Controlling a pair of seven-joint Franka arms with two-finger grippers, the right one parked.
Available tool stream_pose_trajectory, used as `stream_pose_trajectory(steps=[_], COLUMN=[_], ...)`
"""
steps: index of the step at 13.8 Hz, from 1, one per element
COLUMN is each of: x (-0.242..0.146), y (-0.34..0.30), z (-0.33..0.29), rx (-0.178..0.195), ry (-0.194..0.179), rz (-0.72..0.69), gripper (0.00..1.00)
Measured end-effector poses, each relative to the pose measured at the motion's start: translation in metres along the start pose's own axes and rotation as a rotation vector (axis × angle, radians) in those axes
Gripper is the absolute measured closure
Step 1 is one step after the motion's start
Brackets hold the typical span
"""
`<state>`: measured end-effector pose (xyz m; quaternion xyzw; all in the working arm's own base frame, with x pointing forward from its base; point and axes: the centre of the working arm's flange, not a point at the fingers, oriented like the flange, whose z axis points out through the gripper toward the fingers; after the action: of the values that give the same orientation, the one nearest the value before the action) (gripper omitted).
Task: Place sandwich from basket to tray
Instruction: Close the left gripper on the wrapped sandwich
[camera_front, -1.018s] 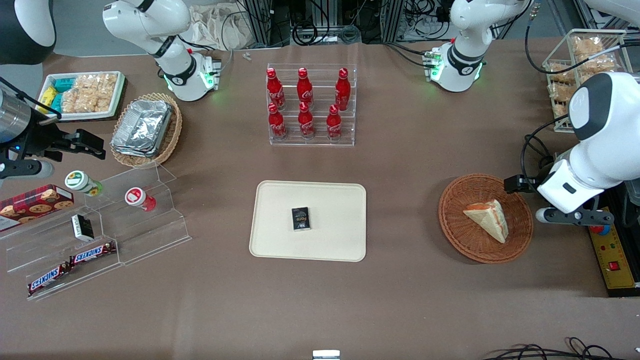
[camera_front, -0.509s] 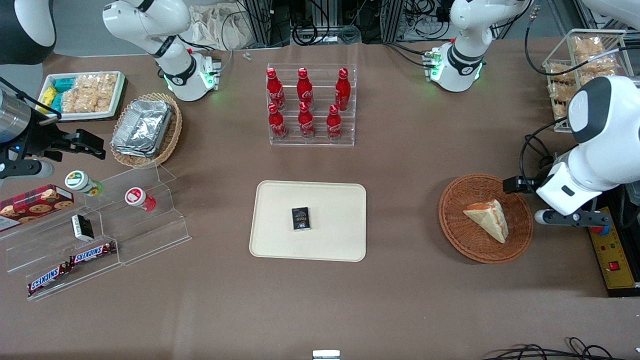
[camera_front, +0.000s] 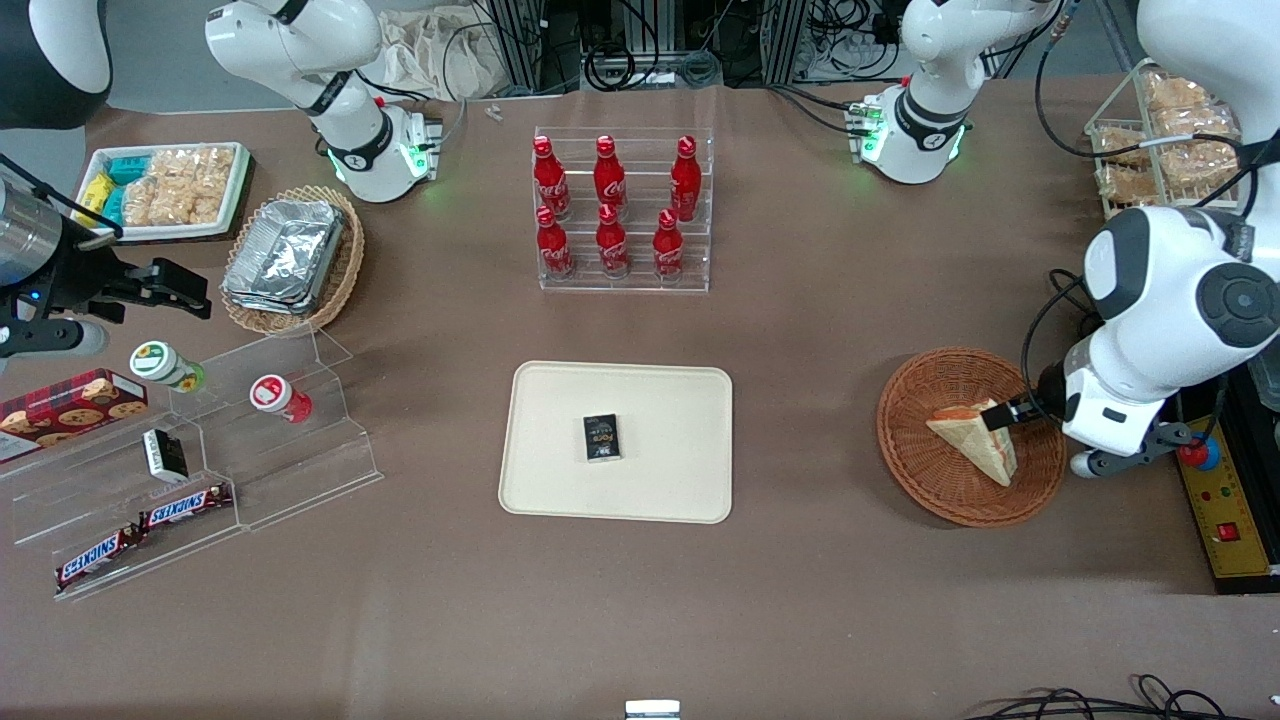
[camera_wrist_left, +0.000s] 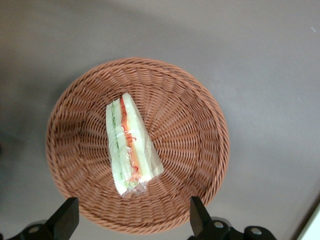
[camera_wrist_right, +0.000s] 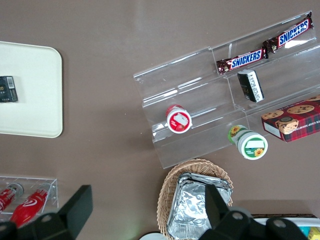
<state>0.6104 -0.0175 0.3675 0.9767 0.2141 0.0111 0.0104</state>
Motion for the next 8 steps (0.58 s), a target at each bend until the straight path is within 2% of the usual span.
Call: stream_pose_trajectory(steps=[2,5,8], x=[0.001,0.004,0.008], y=[-0.005,-0.006,-0.019], z=[0.021,0.048,0.074], rx=[-0.018,-0.033,-0.025], ry=[0.001,-0.021,-0.052], rz=[-0.108,-0.238,-0.294], gripper=[0.0,0.0,0.0])
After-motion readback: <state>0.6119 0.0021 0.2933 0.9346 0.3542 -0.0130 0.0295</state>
